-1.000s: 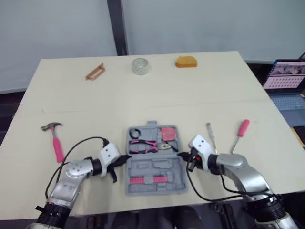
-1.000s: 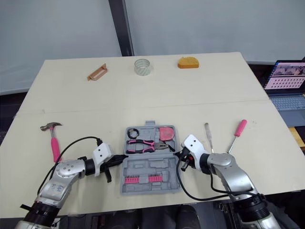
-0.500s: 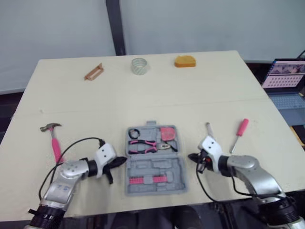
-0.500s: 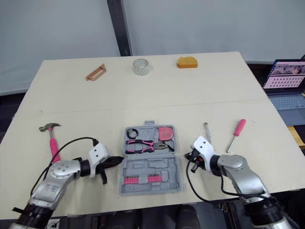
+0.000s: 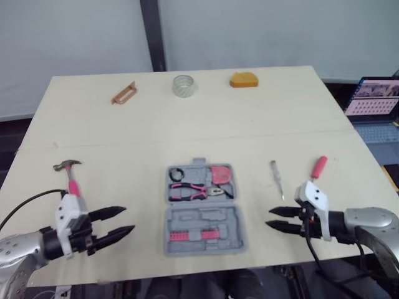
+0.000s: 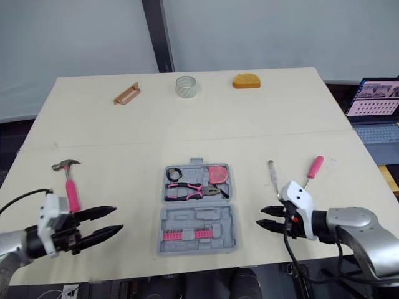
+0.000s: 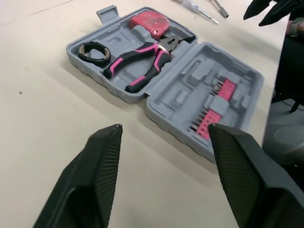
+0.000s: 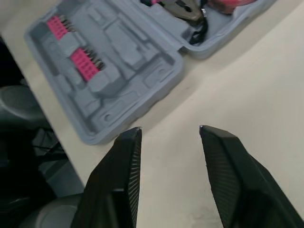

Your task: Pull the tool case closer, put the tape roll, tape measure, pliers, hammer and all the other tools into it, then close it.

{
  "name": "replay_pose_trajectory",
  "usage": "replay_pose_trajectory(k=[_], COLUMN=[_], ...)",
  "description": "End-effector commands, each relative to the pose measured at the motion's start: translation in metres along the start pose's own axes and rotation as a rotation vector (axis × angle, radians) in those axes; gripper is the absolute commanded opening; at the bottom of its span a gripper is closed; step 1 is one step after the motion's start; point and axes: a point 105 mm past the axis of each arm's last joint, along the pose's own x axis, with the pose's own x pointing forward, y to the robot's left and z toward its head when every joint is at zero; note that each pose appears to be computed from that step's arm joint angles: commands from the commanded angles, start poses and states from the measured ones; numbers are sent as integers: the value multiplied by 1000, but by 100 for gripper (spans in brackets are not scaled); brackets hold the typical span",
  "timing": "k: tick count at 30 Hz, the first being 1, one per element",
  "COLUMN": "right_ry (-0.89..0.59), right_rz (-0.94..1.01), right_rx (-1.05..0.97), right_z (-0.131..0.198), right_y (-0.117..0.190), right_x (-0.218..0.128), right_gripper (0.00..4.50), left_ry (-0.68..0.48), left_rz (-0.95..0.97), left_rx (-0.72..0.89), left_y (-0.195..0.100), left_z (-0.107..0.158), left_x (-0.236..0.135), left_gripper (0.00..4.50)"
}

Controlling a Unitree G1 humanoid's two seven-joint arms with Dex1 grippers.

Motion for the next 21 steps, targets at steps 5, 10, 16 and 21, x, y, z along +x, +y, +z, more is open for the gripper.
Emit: replay_pose_trajectory(k=[5, 10, 16, 21], right_ry=[-27, -27, -45, -36], right_rz=[94, 96, 64, 29], right_rx=[-2, -6, -24, -26], right_z=[5, 2, -4, -9], right_y=[22, 26, 26, 22], right_x=[-24, -29, -27, -26], right_gripper=[447, 447, 447, 447], left_ry=[-53, -18, -15, -22], left_rz=[65, 103, 141, 133], left_rx=[68, 44, 56, 66], left_y=[-19, -28, -28, -28], left_z=[3, -16, -28, -29], left_x=[-37, -56, -60, -52], left_gripper=[450, 450, 450, 450])
